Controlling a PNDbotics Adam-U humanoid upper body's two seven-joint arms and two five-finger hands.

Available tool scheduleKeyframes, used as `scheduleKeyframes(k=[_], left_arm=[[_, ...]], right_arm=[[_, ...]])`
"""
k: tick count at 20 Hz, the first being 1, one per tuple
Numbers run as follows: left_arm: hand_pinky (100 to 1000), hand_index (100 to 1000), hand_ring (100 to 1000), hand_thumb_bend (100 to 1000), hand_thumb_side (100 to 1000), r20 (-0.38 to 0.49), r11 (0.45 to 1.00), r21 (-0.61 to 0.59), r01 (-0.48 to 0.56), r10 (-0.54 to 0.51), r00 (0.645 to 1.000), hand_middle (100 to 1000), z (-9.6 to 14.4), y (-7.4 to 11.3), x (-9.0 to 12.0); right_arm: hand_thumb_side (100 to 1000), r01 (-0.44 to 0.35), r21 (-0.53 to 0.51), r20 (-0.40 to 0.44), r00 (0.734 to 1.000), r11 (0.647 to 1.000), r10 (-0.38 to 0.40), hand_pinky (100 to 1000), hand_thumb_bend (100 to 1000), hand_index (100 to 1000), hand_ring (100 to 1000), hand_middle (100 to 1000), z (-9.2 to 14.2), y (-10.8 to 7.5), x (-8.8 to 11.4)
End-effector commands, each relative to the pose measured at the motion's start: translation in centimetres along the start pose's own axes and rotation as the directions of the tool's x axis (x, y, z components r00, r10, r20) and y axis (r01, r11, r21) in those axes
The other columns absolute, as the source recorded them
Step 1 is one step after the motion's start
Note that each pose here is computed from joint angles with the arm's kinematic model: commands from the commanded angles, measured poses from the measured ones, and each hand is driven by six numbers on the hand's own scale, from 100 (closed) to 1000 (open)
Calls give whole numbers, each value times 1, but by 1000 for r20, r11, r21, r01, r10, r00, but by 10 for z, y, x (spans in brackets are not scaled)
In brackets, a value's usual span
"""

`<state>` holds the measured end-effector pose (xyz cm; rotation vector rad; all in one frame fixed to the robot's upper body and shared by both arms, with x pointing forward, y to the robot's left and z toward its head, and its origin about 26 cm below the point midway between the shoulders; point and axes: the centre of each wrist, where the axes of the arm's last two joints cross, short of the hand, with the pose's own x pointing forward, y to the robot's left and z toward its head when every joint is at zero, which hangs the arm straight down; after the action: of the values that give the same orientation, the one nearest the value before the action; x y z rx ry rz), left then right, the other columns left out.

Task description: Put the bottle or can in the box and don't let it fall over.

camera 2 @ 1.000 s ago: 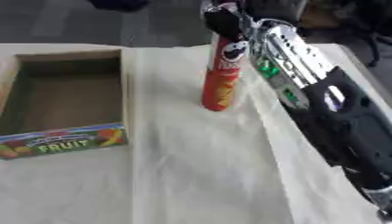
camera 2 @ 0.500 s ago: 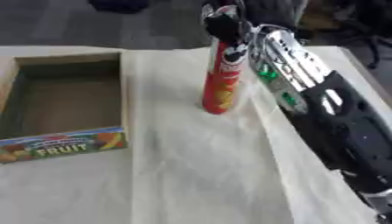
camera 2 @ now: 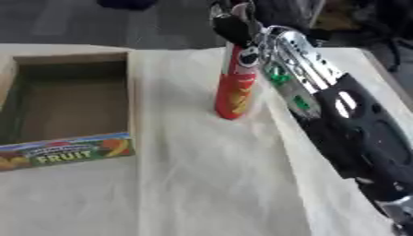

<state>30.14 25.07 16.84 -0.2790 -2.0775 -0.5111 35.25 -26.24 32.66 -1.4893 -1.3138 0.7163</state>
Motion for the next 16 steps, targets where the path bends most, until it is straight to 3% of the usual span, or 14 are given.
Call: scheduleKeyframes(k=[1, 16], left_arm=[[525, 813, 879, 172, 841, 13, 1000, -8, 20, -20, 1000, 847, -2, 1, 6], [522, 811, 877, 173, 851, 11, 1000, -10, 28, -28, 1000, 846, -3, 1, 7]], right_arm=[[1000, 47, 48, -102, 994, 998, -42, 923, 100, 978, 997, 990, -1, -16, -8], [1000, 85, 62, -77, 994, 994, -80, 897, 100, 977, 982, 984, -3, -22, -6]])
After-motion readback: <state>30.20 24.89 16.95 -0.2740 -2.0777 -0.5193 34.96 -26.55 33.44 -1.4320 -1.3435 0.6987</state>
